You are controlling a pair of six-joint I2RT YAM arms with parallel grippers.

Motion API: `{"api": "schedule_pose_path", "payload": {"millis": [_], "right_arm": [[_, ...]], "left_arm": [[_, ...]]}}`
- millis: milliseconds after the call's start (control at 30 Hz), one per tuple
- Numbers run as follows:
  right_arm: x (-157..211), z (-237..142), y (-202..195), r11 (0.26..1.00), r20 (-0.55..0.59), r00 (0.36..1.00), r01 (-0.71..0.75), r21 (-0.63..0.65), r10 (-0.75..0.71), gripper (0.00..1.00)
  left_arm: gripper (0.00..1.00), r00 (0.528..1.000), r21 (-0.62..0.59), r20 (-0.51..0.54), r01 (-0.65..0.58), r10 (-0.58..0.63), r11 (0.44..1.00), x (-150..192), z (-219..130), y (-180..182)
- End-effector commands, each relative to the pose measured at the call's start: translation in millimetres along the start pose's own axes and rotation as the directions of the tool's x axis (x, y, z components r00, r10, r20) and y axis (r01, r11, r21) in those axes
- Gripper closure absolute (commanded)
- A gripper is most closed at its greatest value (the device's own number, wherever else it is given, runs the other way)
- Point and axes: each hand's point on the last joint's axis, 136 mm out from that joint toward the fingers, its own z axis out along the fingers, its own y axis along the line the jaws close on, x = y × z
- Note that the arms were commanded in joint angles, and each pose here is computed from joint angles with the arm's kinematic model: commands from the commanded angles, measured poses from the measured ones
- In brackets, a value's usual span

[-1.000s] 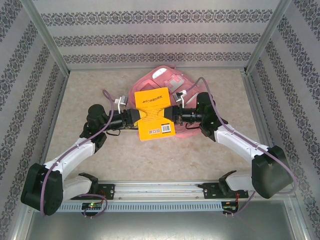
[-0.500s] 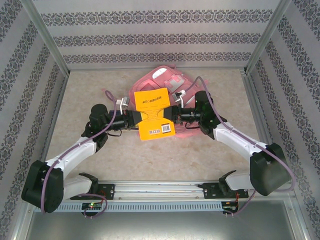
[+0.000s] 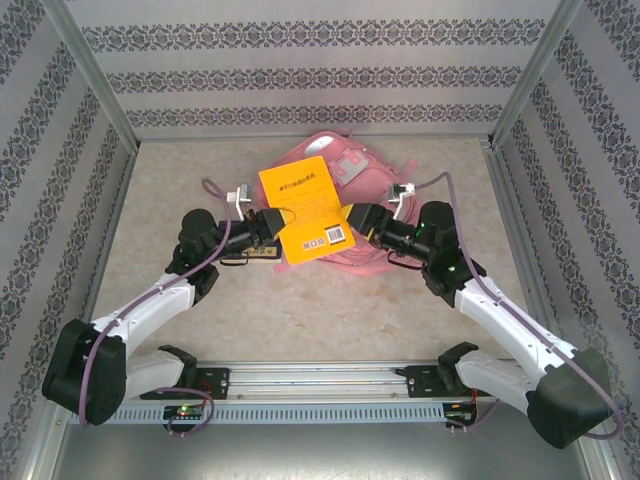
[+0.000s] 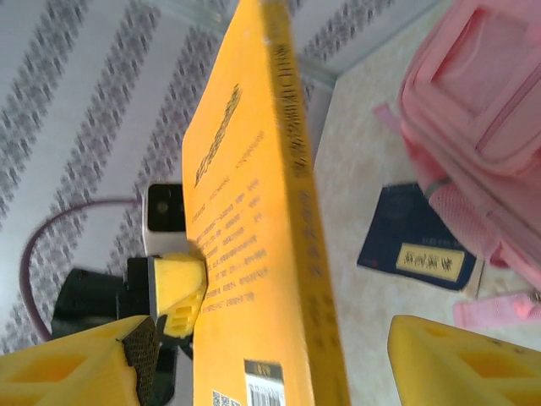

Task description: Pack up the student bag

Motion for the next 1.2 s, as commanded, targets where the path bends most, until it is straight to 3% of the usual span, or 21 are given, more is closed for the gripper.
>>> {"api": "schedule_pose_path", "payload": {"millis": [0,167,300,400,600,867,1000,1067,1167], "right_arm": [[-16.9,-7.3,-8.2,0.998,0.155,0.986,-0.06,0.025,0.056,0.25],[-12.1,-0.4,1.4,0.992,0.188,0.974,-0.116,-0.052,0.123,0.14],[-3.7,4.2,23.2,0.986,0.242,0.964,-0.07,-0.152,0.106,0.07],[0.4,7.3,35.5,0.981,0.27,0.959,-0.034,-0.191,0.085,0.07],[-0.4,9.2,37.9,0.971,0.337,0.934,-0.041,-0.236,0.121,0.17],[2.4,16.3,36.1,0.972,0.349,0.928,-0.046,-0.232,0.128,0.42],[-0.2,17.2,29.4,0.975,0.37,0.919,-0.056,-0.213,0.134,0.66],[-0.8,16.9,24.7,0.979,0.381,0.915,-0.06,-0.194,0.131,0.78],[-2.8,13.4,11.6,0.987,0.398,0.908,-0.076,-0.142,0.127,0.98]], "left_arm": [[0.94,0.979,0.175,0.195,-0.1,0.065,0.979,-34.3,-2.6,-60.8],[0.98,0.97,0.228,0.242,-0.088,0.031,0.97,-34.4,9.3,-76.1],[0.99,0.965,0.238,0.259,-0.102,0.038,0.966,-29.7,17.2,-86.4],[0.99,0.963,0.216,0.265,-0.108,0.048,0.971,-22.4,21.8,-84.4],[0.99,0.958,0.205,0.286,-0.101,0.039,0.973,-16.8,24.4,-81.8],[0.98,0.956,0.175,0.287,-0.12,0.066,0.977,-11.6,27.6,-76.3],[0.97,0.956,0.154,0.288,-0.11,0.062,0.982,-9.5,28.7,-67.6],[0.9,0.957,0.139,0.283,-0.111,0.068,0.984,-7.9,29.7,-63.7],[0.7,0.967,0.062,0.214,-0.152,0.135,0.986,2.3,36.7,-50.8]]}}
